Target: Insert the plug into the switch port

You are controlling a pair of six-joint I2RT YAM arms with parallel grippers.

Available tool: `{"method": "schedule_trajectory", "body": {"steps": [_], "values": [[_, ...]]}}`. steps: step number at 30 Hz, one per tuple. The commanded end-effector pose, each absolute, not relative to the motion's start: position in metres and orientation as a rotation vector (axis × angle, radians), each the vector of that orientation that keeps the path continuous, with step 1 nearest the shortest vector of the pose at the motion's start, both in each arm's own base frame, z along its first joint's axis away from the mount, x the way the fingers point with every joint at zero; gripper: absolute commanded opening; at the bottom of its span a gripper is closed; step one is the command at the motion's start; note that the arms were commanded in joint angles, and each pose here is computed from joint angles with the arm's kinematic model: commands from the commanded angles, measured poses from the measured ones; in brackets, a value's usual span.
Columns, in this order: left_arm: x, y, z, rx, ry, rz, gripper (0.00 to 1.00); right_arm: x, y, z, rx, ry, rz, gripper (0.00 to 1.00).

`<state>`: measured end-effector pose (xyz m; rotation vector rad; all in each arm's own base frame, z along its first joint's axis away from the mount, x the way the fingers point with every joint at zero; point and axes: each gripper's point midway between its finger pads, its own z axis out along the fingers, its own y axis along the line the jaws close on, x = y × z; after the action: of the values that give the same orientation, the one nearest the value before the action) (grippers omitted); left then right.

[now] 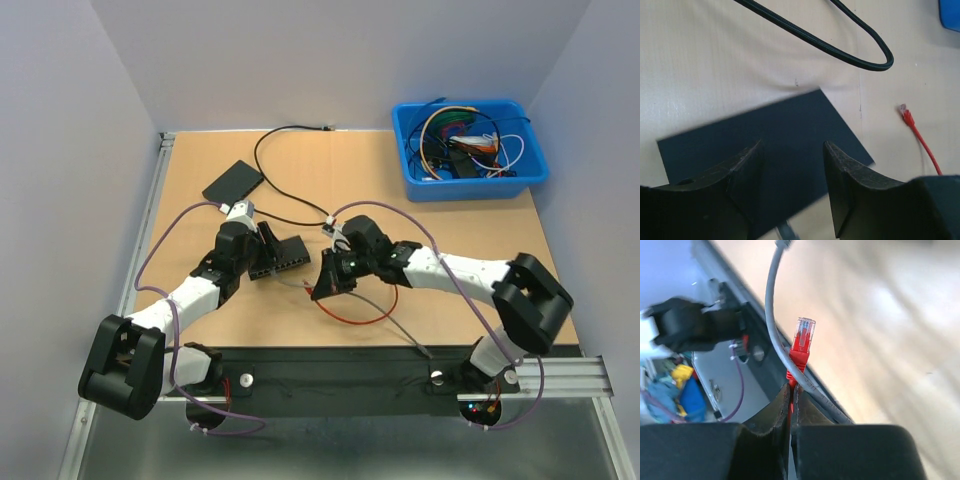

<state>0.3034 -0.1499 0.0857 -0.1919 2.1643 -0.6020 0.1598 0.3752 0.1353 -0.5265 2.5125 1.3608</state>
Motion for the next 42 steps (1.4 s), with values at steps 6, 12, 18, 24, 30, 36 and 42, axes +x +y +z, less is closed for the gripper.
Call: {"method": "schedule_trajectory", "body": {"steps": [6, 12, 18, 24, 30, 36, 42], "values": [[0.305, -0.151, 0.09, -0.185, 2.143, -0.602, 0.6, 0.13, 0.374, 0.073, -0.521, 2.788, 1.452, 0.0], [0.306, -0.152, 0.09, -0.184, 2.146, -0.604, 0.6, 0.078, 0.374, 0.054, -0.778, 2.871, 1.471, 0.0], [0.306, -0.151, 0.09, -0.184, 2.146, -0.601, 0.6, 0.003, 0.392, 0.056, -1.077, 2.762, 1.995, 0.0], [0.305, -0.15, 0.091, -0.188, 2.142, -0.6, 0.6, 0.009, 0.416, 0.122, -1.175, 2.431, 2.278, 0.0], [0.305, -0.151, 0.091, -0.185, 2.143, -0.602, 0.6, 0.017, 0.415, 0.203, -1.364, 2.08, 2.359, 0.0], [0.306, -0.151, 0.091, -0.185, 2.141, -0.601, 0.6, 0.042, 0.403, 0.199, -1.221, 2.155, 2.332, 0.0], [0.305, -0.151, 0.091, -0.182, 2.139, -0.602, 0.6, 0.028, 0.377, 0.237, -1.258, 1.931, 2.367, 0.01]]}}
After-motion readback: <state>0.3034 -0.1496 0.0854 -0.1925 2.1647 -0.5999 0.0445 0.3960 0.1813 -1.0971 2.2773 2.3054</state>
